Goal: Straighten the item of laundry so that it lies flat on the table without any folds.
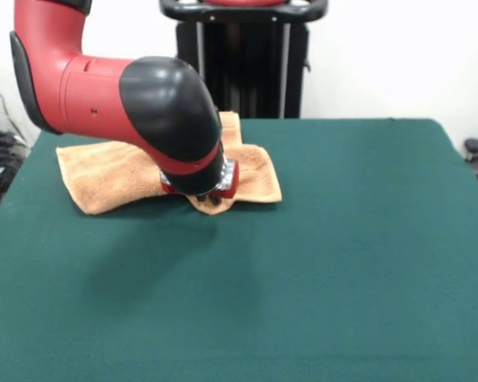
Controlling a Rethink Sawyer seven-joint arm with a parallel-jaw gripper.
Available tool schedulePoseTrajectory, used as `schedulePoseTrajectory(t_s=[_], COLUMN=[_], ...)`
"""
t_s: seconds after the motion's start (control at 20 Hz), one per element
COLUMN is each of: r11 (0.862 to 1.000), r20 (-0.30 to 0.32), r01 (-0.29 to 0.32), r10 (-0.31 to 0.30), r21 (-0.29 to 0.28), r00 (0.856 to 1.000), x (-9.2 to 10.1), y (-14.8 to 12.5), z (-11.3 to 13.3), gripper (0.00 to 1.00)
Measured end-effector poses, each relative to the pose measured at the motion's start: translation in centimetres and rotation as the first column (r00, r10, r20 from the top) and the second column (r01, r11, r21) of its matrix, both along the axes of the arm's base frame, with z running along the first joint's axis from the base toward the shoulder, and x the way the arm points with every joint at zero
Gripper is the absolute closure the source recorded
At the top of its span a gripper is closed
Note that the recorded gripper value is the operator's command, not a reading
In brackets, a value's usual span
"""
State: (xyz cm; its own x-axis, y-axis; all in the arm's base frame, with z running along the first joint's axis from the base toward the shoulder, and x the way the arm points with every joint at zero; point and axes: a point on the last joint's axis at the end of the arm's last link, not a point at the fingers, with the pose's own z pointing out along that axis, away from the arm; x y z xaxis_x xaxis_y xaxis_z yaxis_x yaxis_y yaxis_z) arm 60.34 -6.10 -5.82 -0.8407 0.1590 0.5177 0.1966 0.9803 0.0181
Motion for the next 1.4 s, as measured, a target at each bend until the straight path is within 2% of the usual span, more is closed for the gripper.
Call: schedulePoseTrajectory(t_s=[0.3, 0.4, 0.45, 0.7, 0.85, 1.1, 1.4], r11=[1.000, 0.998, 0.998, 0.993, 0.991, 0.988, 0.988], r20=[0.047, 0.114, 0.125, 0.248, 0.294, 0.318, 0.319], r01=[-0.017, -0.036, -0.038, -0.044, -0.046, -0.052, -0.055], r10=[0.018, 0.042, 0.045, 0.069, 0.081, 0.096, 0.100], r21=[-0.022, -0.052, -0.057, -0.105, -0.127, -0.143, -0.146], r00=[0.999, 0.993, 0.991, 0.966, 0.952, 0.943, 0.943], x=[0.2, 0.8, 0.9, 1.8, 1.8, 1.1, 0.6], y=[-0.3, -0.8, -0.9, -2.2, -2.8, -2.9, -2.6], z=[0.5, 1.2, 1.4, 3.5, 5.2, 8.0, 9.2], gripper=[1.00, 1.00, 1.00, 1.00, 1.00, 1.00, 1.00])
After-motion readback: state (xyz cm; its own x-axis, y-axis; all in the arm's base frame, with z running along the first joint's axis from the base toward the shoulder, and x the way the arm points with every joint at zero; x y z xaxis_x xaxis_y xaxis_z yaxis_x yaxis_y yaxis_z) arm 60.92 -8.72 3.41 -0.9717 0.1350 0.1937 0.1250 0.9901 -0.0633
